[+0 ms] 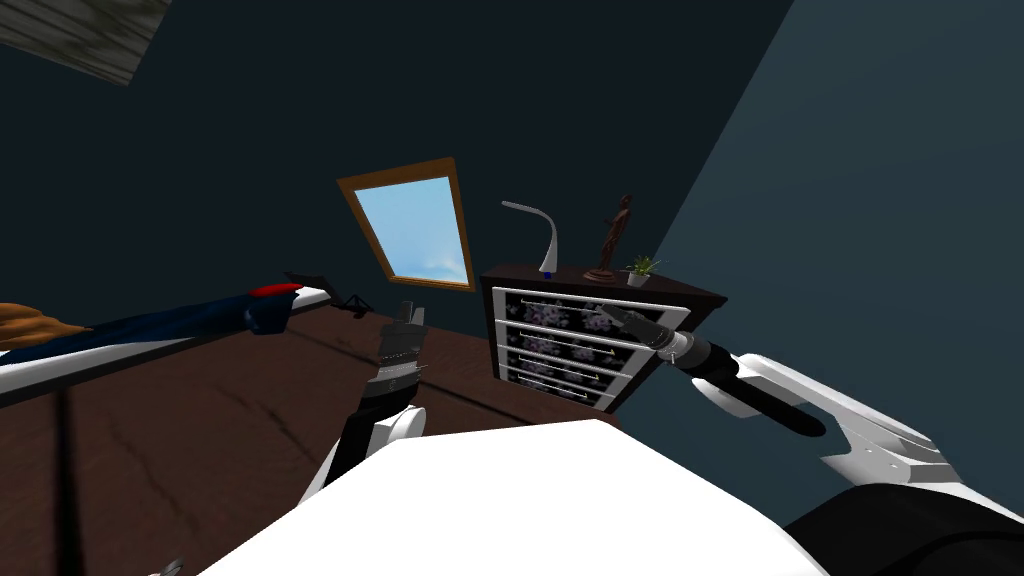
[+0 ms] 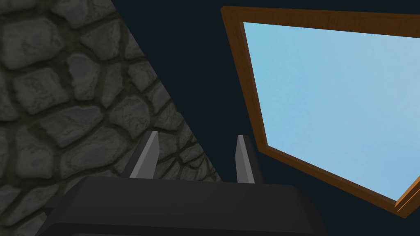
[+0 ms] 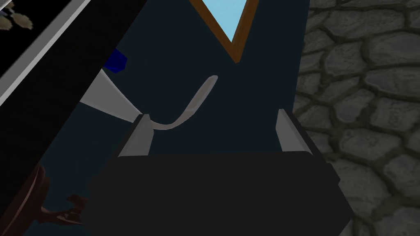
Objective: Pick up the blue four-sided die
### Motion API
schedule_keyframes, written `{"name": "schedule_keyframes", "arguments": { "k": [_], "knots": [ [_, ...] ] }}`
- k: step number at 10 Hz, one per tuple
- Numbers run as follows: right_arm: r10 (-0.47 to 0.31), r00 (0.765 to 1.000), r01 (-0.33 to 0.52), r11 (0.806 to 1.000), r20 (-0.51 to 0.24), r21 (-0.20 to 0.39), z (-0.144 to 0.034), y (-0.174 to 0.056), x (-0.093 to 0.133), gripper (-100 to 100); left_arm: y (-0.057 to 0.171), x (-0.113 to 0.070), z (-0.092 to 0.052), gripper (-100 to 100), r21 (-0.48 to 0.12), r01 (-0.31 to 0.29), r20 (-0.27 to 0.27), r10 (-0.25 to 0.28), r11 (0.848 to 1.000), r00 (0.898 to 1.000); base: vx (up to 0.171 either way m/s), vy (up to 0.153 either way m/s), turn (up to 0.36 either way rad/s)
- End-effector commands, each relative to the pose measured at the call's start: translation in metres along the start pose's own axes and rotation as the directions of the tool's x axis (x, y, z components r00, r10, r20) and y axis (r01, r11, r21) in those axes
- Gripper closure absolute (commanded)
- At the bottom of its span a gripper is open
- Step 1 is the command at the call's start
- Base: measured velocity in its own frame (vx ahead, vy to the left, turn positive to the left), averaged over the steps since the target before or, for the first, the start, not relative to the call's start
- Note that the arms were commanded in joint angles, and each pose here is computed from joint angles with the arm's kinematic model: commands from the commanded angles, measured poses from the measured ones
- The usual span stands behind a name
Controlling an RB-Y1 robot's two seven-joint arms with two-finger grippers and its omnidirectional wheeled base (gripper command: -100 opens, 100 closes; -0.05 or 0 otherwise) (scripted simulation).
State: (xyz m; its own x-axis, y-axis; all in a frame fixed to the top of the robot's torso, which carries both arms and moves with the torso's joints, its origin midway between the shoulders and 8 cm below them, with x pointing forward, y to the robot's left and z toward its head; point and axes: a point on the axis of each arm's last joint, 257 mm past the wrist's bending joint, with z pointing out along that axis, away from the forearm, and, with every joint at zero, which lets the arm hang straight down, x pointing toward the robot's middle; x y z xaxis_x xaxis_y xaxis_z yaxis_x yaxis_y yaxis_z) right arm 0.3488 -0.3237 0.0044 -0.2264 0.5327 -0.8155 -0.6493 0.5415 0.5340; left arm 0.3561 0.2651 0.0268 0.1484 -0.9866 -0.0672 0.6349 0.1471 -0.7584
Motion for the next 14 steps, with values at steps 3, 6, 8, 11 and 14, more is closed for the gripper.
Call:
{"name": "schedule_keyframes", "arguments": {
  "k": [3, 6, 8, 11, 14],
  "knots": [
    [-0.057, 0.995, 0.058, 0.998, -0.083, 0.008, 0.000, -0.003, -0.007, -100, 0.000, 0.000, 0.000, 0, 0.000, 0.000, 0.000, 0.000, 1.000, 1.000, -0.029, -0.021, 0.024],
    [-0.110, 0.981, 0.113, 0.994, -0.158, 0.011, 0.001, -0.006, -0.014, -100, 0.000, 0.000, 0.000, 0, 0.000, 0.000, 0.000, 0.000, 1.000, 1.000, -0.017, -0.024, 0.026],
    [-0.158, 0.962, 0.165, 0.986, -0.223, 0.012, 0.001, -0.008, -0.021, -100, 0.000, 0.000, 0.000, 0, 0.000, 0.000, 0.000, 0.000, 1.000, 1.000, -0.018, -0.024, 0.042],
    [-0.209, 0.932, 0.220, 0.976, -0.297, 0.004, 0.004, -0.010, -0.028, -100, 0.000, 0.000, 0.000, 0, 0.000, 0.000, 0.000, 0.000, 1.000, 1.000, -0.011, -0.021, 0.031],
    [-0.256, 0.894, 0.273, 0.962, -0.367, -0.008, 0.008, -0.011, -0.035, -100, 0.000, 0.000, 0.000, 0, 0.000, 0.000, 0.000, 0.000, 1.000, 1.000, 0.001, -0.019, 0.034]
  ]
}}
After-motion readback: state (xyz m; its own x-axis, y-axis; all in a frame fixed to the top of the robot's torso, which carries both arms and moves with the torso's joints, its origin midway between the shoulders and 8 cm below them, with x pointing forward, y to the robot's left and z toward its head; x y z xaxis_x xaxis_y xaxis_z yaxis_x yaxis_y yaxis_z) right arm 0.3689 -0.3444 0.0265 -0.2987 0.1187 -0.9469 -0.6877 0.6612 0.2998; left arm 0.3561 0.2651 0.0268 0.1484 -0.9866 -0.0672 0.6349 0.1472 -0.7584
